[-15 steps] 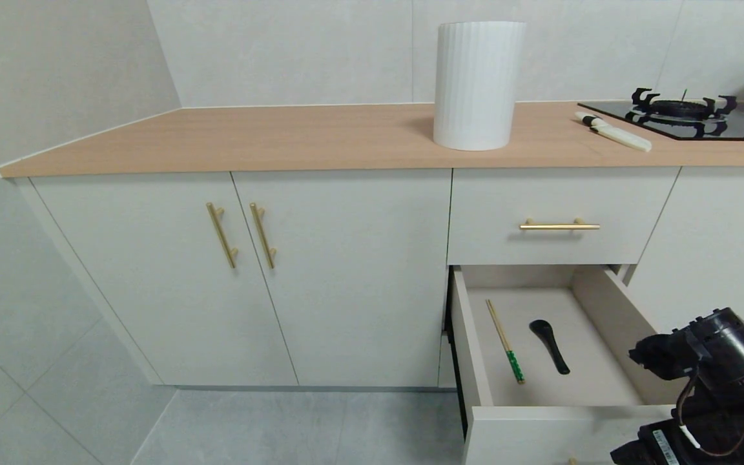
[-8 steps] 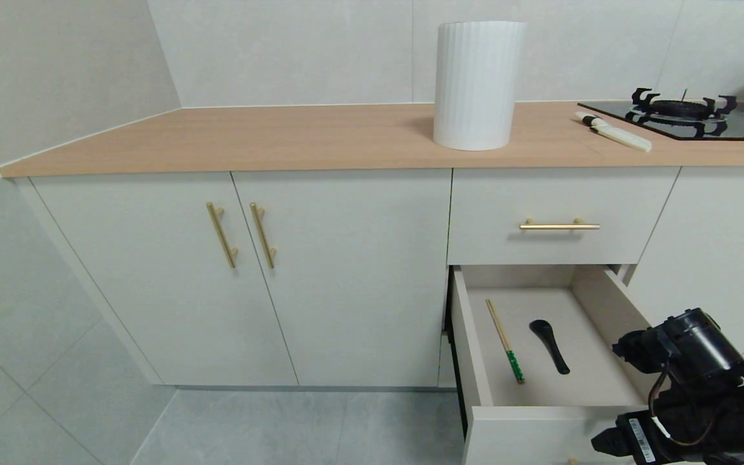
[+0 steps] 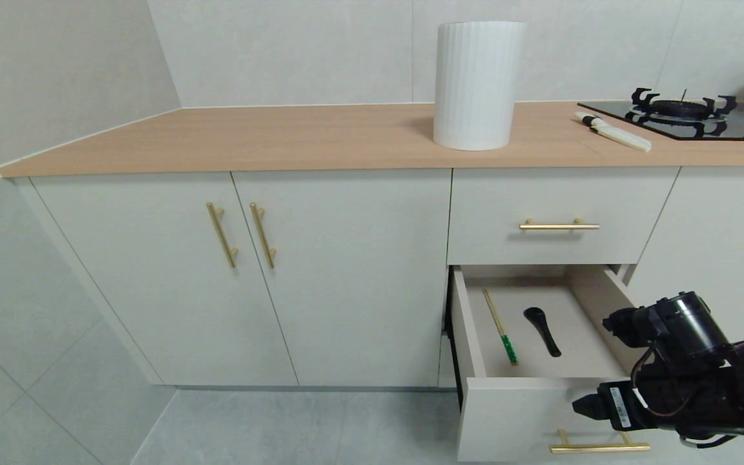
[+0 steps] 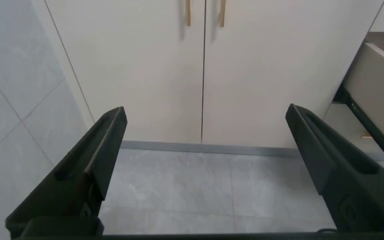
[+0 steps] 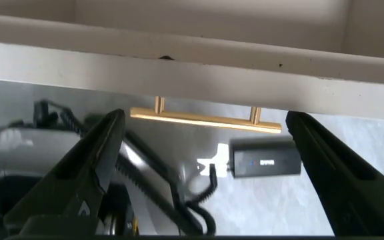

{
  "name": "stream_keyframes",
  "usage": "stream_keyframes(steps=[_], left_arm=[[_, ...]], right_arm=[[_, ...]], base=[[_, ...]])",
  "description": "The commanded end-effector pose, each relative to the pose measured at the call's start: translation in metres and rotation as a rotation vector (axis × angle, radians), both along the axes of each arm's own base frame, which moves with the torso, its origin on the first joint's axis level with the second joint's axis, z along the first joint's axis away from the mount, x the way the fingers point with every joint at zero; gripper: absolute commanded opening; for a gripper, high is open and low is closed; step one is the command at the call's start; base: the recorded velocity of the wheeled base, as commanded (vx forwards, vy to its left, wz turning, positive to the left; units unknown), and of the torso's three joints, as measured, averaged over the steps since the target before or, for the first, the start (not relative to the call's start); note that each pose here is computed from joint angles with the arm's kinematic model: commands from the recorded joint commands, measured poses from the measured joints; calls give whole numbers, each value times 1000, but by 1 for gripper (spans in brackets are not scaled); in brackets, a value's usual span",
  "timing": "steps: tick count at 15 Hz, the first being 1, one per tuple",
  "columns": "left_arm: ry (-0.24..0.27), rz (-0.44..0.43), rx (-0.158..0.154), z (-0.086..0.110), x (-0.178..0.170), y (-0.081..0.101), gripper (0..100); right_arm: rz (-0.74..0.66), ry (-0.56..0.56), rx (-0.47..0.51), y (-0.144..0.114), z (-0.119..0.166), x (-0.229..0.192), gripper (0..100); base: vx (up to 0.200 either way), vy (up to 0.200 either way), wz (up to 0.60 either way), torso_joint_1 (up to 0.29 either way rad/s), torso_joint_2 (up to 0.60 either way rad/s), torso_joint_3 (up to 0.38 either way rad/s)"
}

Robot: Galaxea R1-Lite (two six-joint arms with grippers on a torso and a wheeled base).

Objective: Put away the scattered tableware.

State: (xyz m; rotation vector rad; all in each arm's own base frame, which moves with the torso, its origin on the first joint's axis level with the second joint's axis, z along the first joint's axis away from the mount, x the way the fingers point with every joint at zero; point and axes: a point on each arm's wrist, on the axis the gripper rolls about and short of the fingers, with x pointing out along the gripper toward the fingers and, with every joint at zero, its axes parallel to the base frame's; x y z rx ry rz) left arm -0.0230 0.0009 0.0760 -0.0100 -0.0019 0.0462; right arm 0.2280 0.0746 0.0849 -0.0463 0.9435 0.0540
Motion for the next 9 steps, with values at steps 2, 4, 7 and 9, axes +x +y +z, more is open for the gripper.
stream_keyframes(steps=[2,4,7,9], left_arm=[[0,0,-1,0,0,0,100],[0,0,-1,0,0,0,100],[0,0,-1,0,0,0,100],[0,0,-1,0,0,0,100]], right_arm=[[-46,5,-5,-2,-10,35,100],[-56,-13,-7,-2,-11,55,100],[-47,-75,-26,-4,-7,95,100],[-60,-100,-21,-4,-9,118,100]], base=[[0,0,0,0,0,0],[0,0,0,0,0,0],[0,0,0,0,0,0],[0,0,0,0,0,0]])
